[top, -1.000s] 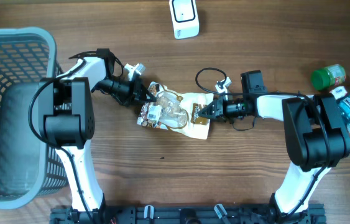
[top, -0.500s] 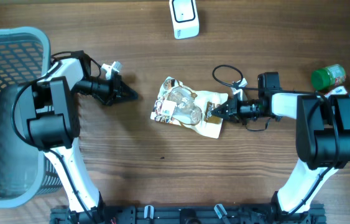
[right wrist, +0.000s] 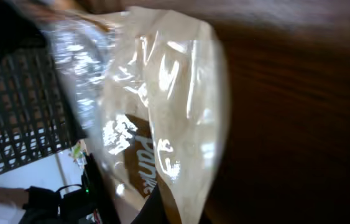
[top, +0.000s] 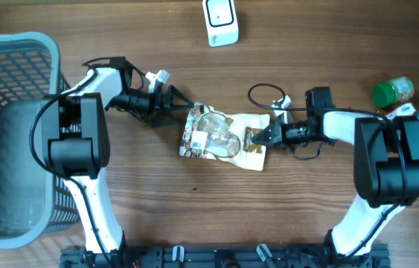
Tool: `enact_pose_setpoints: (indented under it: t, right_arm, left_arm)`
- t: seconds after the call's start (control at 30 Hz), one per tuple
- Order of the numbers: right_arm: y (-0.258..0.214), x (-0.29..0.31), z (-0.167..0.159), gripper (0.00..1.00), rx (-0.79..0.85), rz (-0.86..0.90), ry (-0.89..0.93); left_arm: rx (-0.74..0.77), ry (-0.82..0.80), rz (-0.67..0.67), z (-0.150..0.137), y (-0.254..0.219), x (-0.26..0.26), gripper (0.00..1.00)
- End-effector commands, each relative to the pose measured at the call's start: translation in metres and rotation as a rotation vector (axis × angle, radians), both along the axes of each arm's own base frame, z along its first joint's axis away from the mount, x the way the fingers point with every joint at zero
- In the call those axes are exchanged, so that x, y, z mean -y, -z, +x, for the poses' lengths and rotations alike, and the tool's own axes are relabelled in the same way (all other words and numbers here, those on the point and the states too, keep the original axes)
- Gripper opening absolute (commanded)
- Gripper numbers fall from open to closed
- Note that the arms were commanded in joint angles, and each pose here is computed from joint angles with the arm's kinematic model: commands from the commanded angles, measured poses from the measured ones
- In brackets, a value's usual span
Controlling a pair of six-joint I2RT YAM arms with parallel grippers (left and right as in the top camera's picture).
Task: Scan the item barcode
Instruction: 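Reach the left gripper to the snack bag's left side and grasp it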
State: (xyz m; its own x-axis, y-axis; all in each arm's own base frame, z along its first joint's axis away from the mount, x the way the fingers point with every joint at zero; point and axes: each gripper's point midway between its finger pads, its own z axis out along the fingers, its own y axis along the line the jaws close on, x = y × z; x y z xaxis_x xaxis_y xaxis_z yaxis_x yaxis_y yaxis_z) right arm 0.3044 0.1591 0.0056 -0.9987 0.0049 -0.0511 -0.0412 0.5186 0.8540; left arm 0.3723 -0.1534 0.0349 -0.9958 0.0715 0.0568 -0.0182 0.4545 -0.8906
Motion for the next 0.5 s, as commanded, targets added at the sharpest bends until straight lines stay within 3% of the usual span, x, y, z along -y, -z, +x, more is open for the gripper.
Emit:
enact_pose_setpoints:
  t: [0.0,0.2,0.47]
  right_arm:
    - [-0.060,-0.013,0.017,0.05,0.167,0.147,-0.047]
    - [-0.120,-0.020,0.012,0.05,0.305,0.281,-0.094]
    - [-0.077,-0.004,0.009,0.05,0.212,0.033,-0.047]
  left_arm:
    - [-0.006,0.013,0.034,-0.003,0.012,-0.002,1.00]
    - [0.002,0.013,0.038,-0.002,0.013,-0.003,1.00]
    - [0.001,0.014,0.037,-0.003,0.013,-0.002,1.00]
